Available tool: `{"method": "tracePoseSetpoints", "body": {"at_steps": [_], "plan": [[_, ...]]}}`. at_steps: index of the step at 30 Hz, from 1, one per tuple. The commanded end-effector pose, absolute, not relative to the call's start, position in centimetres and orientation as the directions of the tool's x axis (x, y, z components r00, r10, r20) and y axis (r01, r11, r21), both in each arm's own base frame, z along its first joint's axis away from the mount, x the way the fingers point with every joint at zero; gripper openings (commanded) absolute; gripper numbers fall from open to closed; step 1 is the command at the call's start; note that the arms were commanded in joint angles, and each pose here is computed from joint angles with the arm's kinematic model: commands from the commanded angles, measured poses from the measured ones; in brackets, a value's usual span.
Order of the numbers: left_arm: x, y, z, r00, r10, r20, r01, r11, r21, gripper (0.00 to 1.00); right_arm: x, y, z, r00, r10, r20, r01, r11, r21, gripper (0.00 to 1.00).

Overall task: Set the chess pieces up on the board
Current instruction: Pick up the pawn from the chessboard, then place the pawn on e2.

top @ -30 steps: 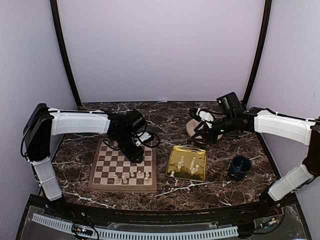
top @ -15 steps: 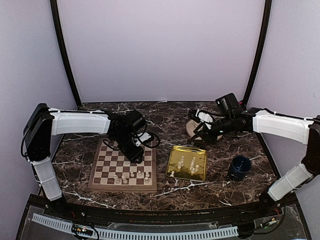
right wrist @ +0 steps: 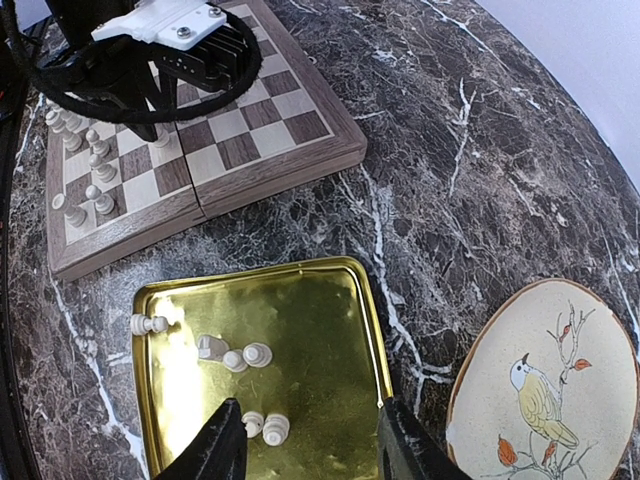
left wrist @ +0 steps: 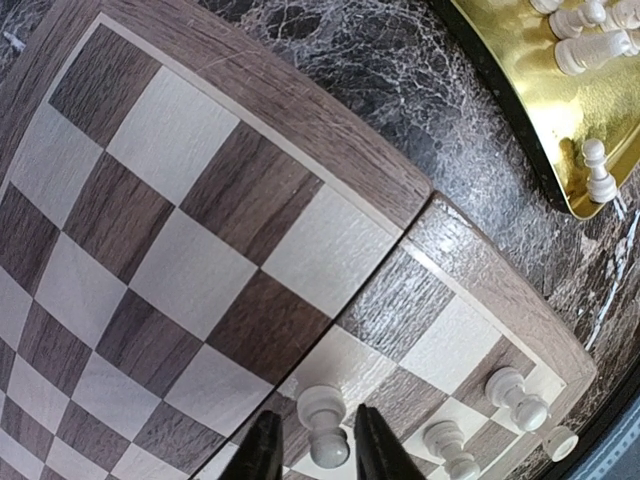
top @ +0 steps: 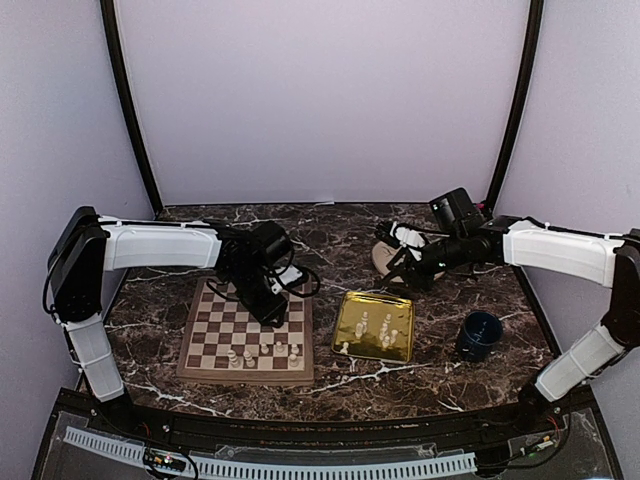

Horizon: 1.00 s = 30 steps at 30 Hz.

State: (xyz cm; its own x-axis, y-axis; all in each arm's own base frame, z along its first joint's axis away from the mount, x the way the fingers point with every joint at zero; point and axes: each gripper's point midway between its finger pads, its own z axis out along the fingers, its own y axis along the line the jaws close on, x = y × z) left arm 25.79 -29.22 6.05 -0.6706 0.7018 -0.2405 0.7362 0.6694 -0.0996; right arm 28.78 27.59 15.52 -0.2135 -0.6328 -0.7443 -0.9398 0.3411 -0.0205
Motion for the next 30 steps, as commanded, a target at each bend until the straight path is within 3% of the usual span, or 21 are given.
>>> {"method": "tracePoseSetpoints", "body": {"at_steps": [1,17,30], "plan": [[24.6,-28.6,5.7,-0.673,0.713,-0.195,0.738,0.666,-0.110,0.31,29.0,27.9,15.9,-0.204,-0.624,-0.754,-0.944,0.330,-0.017,0.45],[24.1,-28.2,5.4,-0.677,0.714,-0.179,0.735,0.668,-0.119,0.21,28.8,27.9,15.7,-0.206,-0.628,-0.751,-0.947,0.322,-0.009,0.45],[23.3,-25.7,8.6,-0.689,0.696,-0.200,0.718,0.694,-0.056,0.06,28.7,28.0,15.8,-0.207,-0.626,-0.752,-0.949,0.316,-0.002,0.45]]}}
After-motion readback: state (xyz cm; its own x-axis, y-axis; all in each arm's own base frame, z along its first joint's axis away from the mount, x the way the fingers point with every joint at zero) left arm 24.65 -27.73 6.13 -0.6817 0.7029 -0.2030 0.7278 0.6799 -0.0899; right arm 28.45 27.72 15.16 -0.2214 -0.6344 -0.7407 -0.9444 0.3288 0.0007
